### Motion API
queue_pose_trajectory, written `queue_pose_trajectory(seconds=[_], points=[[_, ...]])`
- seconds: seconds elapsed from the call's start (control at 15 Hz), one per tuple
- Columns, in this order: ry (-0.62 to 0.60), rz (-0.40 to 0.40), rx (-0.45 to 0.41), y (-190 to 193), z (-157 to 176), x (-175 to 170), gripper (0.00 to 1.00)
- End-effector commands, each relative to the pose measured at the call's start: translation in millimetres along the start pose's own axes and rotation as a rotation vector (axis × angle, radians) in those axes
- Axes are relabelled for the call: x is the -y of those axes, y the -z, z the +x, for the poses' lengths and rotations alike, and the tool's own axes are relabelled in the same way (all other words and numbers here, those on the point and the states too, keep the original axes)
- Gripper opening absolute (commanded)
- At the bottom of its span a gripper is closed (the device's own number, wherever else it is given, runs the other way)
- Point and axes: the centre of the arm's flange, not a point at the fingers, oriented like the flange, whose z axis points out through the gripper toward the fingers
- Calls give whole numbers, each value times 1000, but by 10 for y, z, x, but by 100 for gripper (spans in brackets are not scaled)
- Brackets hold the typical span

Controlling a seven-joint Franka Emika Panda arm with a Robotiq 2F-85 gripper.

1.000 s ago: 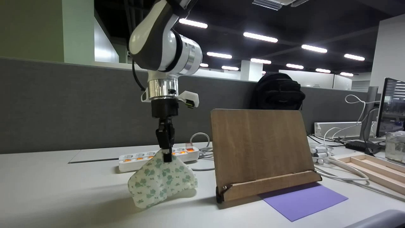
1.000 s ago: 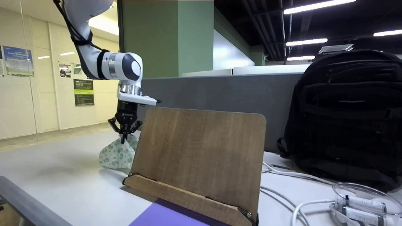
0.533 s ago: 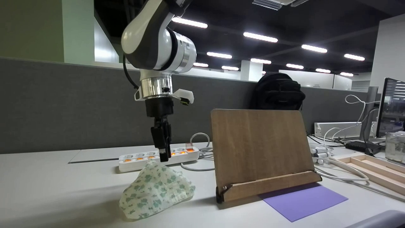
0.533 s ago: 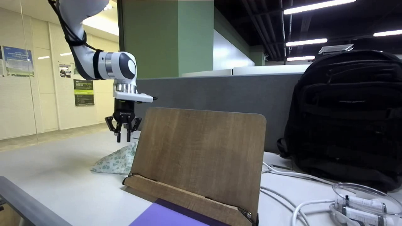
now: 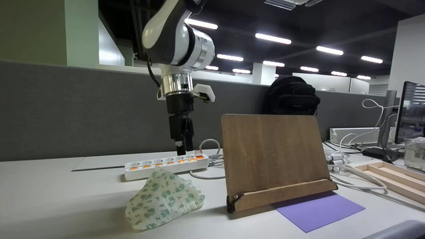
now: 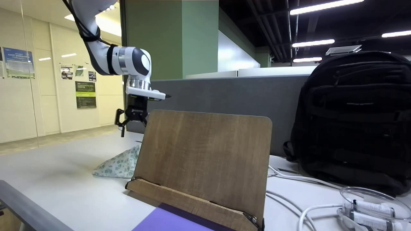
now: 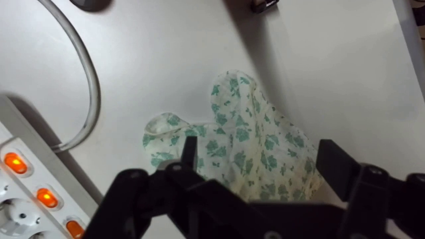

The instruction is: Unhang the cloth from the stand

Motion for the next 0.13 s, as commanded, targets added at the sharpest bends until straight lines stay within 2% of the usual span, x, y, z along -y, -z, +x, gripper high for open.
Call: queue_pose_trajectory(seconds=[0.0, 0.07], points=[[-79, -53, -13, 303, -119, -132, 100], [-95, -58, -18, 351, -150, -169, 100]])
